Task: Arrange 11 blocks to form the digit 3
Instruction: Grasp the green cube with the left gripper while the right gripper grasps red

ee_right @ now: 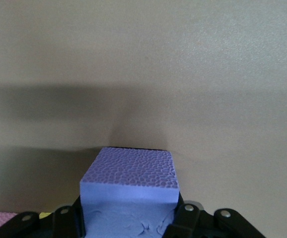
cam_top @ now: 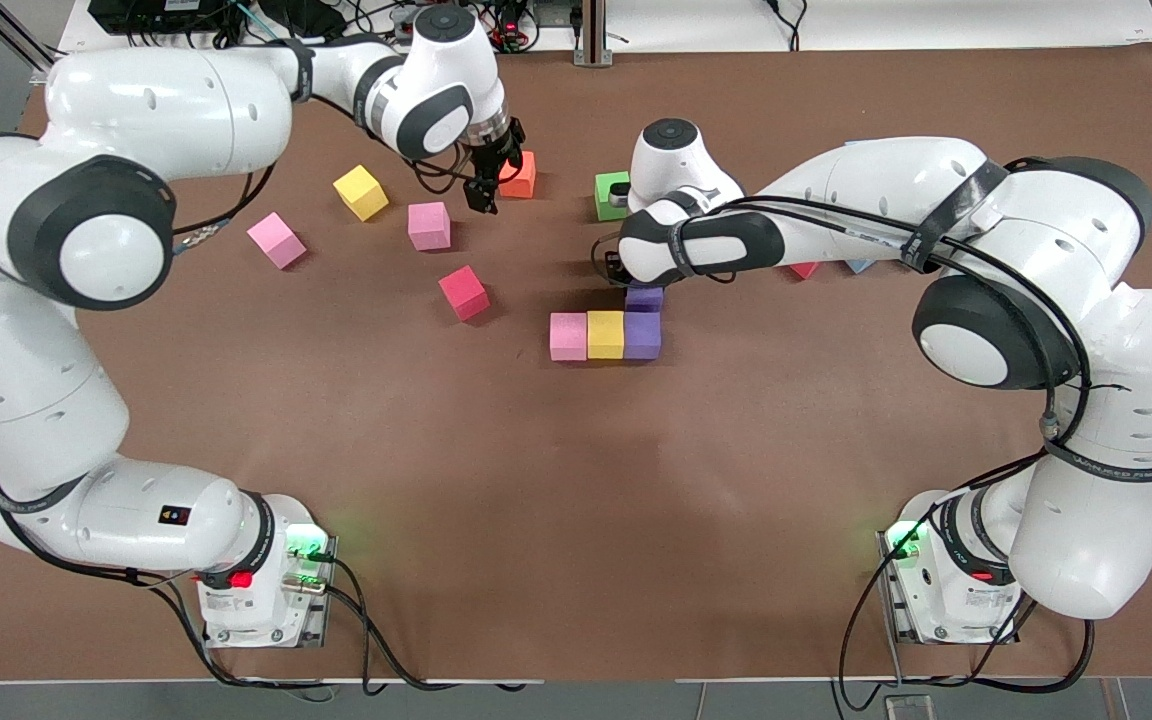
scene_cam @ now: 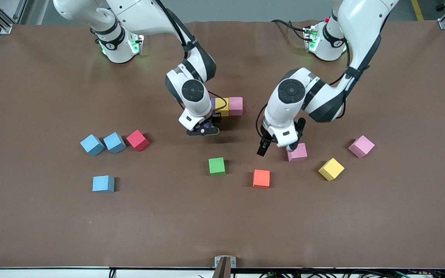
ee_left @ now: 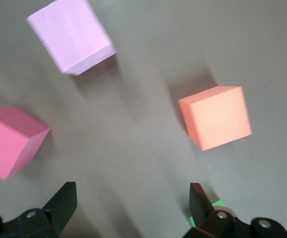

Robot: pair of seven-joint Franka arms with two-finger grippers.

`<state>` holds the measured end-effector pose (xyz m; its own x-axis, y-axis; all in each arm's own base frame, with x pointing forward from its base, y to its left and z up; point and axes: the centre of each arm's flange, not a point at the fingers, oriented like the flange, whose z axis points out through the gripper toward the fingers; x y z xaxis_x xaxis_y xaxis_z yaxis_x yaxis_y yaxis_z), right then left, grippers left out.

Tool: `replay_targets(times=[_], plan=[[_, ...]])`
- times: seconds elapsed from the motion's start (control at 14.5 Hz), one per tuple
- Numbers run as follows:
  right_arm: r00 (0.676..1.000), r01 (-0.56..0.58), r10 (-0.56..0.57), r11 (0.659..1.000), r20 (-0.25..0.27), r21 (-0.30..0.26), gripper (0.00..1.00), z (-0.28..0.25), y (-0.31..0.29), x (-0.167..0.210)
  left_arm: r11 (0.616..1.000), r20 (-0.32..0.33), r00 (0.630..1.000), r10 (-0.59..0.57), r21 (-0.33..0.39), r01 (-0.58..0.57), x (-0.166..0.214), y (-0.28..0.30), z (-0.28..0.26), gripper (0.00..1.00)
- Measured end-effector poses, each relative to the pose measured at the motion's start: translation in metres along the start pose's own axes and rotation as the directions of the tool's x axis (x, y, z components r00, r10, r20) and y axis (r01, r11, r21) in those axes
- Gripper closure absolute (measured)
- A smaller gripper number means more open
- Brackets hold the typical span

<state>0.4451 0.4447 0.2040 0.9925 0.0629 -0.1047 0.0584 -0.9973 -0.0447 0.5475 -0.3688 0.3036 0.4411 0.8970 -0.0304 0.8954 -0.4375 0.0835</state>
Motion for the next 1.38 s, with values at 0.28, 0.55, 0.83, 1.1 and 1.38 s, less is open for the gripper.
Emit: replay_targets(times=[0.28, 0.55, 0.83, 1.1, 1.38], plan=[[1.000, 0.007, -0.007, 1.000, 0.001, -0.002, 0.39, 0.001, -0.003, -0.003, 0.995, 0.018, 0.995, 0.096, 0.008, -0.097, 0.018, 0.037, 0.001, 0.00], [1.000, 0.012, -0.012, 1.000, 0.005, -0.006, 0.39, 0.003, -0.004, -0.007, 0.978, 0.038, 0.977, 0.208, -0.026, -0.207, 0.030, 0.062, 0.001, 0.01], [1.000, 0.011, -0.011, 1.000, 0.005, -0.007, 0.41, 0.006, -0.003, -0.008, 0.964, 0.044, 0.964, 0.262, -0.049, -0.260, 0.029, 0.074, -0.001, 0.01], [1.000, 0.011, -0.011, 1.000, 0.003, -0.006, 0.36, 0.006, -0.003, -0.007, 0.929, 0.060, 0.928, 0.367, -0.064, -0.363, 0.006, 0.083, 0.012, 0.01], [1.000, 0.009, -0.009, 1.000, -0.002, -0.005, 0.14, 0.005, -0.003, -0.006, 0.840, 0.093, 0.836, 0.541, -0.107, -0.532, -0.026, 0.089, 0.037, 0.01]])
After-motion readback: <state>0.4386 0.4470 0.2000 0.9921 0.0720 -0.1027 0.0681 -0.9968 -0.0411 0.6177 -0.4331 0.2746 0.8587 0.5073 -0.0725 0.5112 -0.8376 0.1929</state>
